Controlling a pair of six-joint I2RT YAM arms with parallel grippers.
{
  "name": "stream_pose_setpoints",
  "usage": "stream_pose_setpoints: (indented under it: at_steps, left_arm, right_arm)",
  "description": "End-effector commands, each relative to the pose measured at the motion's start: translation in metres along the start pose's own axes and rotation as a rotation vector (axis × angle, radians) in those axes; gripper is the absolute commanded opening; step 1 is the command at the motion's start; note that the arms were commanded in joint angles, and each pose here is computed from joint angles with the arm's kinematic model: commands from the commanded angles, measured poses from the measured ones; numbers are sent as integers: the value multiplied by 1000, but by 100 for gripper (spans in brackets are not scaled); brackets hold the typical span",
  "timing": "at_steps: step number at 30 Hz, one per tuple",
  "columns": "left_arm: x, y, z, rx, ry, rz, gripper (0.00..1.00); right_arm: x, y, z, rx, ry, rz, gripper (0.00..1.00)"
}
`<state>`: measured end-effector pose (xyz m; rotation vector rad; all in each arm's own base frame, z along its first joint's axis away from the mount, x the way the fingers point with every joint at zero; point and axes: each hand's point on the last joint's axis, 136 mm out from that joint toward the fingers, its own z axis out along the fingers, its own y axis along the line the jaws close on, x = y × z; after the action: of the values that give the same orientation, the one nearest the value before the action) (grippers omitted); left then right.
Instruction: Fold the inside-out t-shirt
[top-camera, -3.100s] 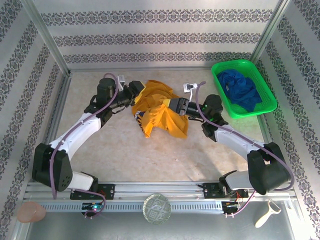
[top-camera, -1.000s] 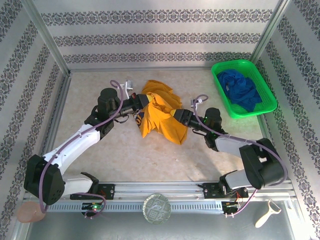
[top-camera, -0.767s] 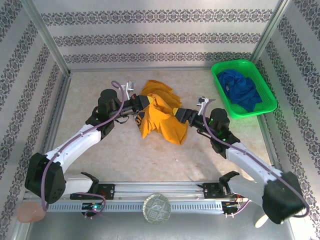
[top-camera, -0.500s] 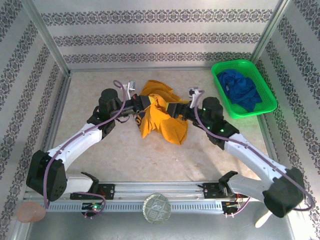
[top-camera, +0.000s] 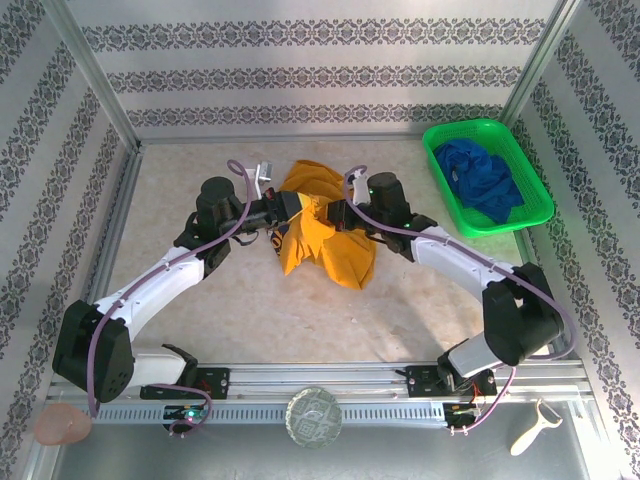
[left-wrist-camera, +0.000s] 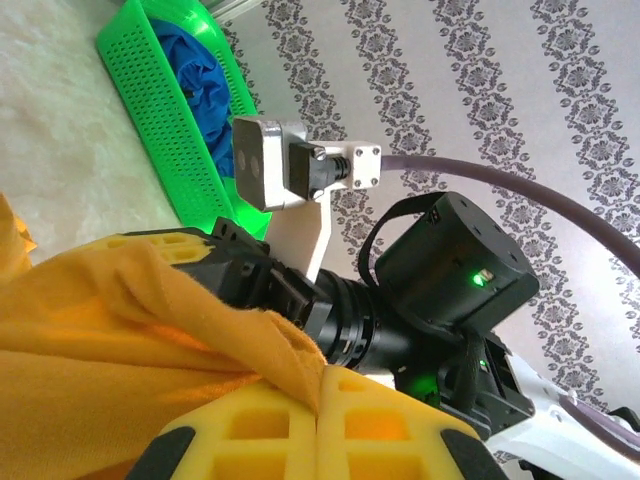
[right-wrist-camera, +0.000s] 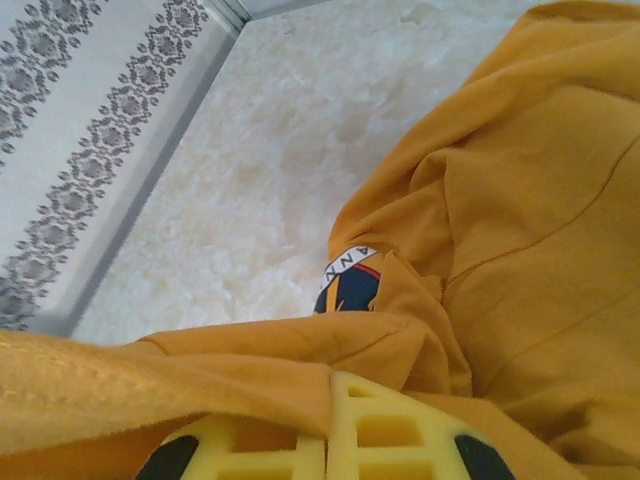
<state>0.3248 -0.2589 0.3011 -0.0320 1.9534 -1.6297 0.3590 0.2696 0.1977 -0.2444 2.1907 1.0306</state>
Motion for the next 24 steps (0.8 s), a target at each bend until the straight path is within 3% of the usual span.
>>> stream_pose_setpoints:
  at_steps: [1,5,11,14,20,24]
  left_arm:
    - [-21,14,-19,-48,-106,4,0]
    - [-36,54,-37,-163,-186,-32,0]
    - [-36,80,-28,-212,-150,-30,0]
    - [-37,89,-24,-241,-130,-20,2]
    - [-34,78,-32,-265,-112,42,50]
    - [-26,63,-49,-291,-118,103,58]
  right_arm:
    - [-17,40,-29,-204,-38,-17,0]
    - [-23,79,-68,-399,-78,-2,0]
    - [-28,144,-108,-737,-97,-30,0]
    - [-35,157,-115,-822,-100,-27,0]
    - [-37,129,-104,-766,-116,24,0]
    - [-29,116,-96,-740,-105,49,0]
